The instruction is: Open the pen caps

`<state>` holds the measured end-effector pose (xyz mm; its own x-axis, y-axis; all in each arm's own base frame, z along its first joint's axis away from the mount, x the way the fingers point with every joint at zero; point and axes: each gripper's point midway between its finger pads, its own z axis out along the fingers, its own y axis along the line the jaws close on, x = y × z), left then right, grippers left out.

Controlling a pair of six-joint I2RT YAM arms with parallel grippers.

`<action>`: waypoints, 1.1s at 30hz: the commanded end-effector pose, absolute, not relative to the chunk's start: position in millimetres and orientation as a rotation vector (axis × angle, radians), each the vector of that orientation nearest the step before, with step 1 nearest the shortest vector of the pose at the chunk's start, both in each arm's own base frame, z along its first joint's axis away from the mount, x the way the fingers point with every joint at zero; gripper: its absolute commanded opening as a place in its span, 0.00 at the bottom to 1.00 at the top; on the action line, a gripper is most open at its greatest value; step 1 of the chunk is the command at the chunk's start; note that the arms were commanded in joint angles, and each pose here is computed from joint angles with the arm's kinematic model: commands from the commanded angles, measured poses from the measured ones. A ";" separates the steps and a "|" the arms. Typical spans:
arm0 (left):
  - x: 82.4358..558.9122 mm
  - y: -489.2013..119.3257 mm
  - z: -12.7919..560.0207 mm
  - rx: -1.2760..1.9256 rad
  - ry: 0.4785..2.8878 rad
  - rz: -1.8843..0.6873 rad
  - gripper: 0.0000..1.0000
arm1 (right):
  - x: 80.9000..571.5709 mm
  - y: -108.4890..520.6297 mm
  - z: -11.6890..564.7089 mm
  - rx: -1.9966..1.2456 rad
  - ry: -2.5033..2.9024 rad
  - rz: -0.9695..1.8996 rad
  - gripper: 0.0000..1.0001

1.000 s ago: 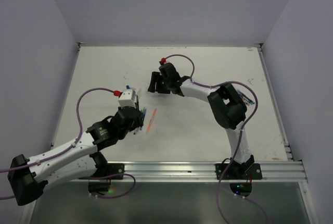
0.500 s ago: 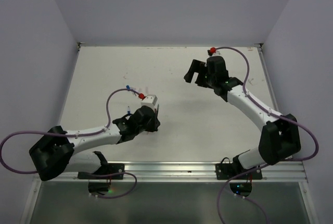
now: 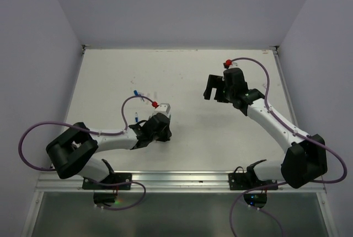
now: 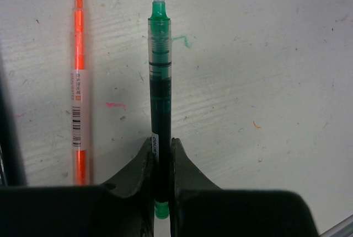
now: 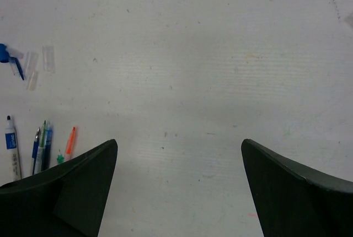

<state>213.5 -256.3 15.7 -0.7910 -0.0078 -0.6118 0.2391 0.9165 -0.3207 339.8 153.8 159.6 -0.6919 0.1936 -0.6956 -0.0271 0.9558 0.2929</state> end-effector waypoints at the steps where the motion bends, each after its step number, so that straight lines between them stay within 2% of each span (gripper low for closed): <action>1: 202.3 -232.0 -8.1 0.106 2.534 -0.364 0.07 | 340.5 142.0 162.6 0.116 2.301 0.314 0.99; 7: 198.1 -207.2 -14.8 0.018 2.551 -0.242 0.18 | 339.0 134.1 153.0 0.135 2.328 0.318 0.99; 10: 196.7 -197.6 -16.3 -0.015 2.552 -0.196 0.20 | 338.7 132.8 151.9 0.138 2.329 0.319 0.99; 13: 196.2 -192.5 -15.5 -0.041 2.549 -0.173 0.31 | 339.9 134.6 150.0 0.133 2.334 0.331 0.99; 21: 197.1 -178.2 -5.7 -0.084 2.505 -0.135 0.36 | 344.6 128.3 149.1 0.122 2.353 0.304 0.99; 26: 206.0 -189.4 22.0 -0.024 2.435 -0.212 0.37 | 345.9 117.4 154.8 0.109 2.352 0.253 0.99; 33: 208.2 -246.2 103.0 0.164 2.264 -0.470 0.41 | 354.4 105.8 151.3 0.137 2.368 0.210 0.99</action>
<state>203.2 -219.6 55.8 -0.7360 -0.0357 -0.6761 0.1596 0.9613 -0.2245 340.8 112.7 137.4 -0.7413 0.1675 -0.6499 0.0304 0.9757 0.2168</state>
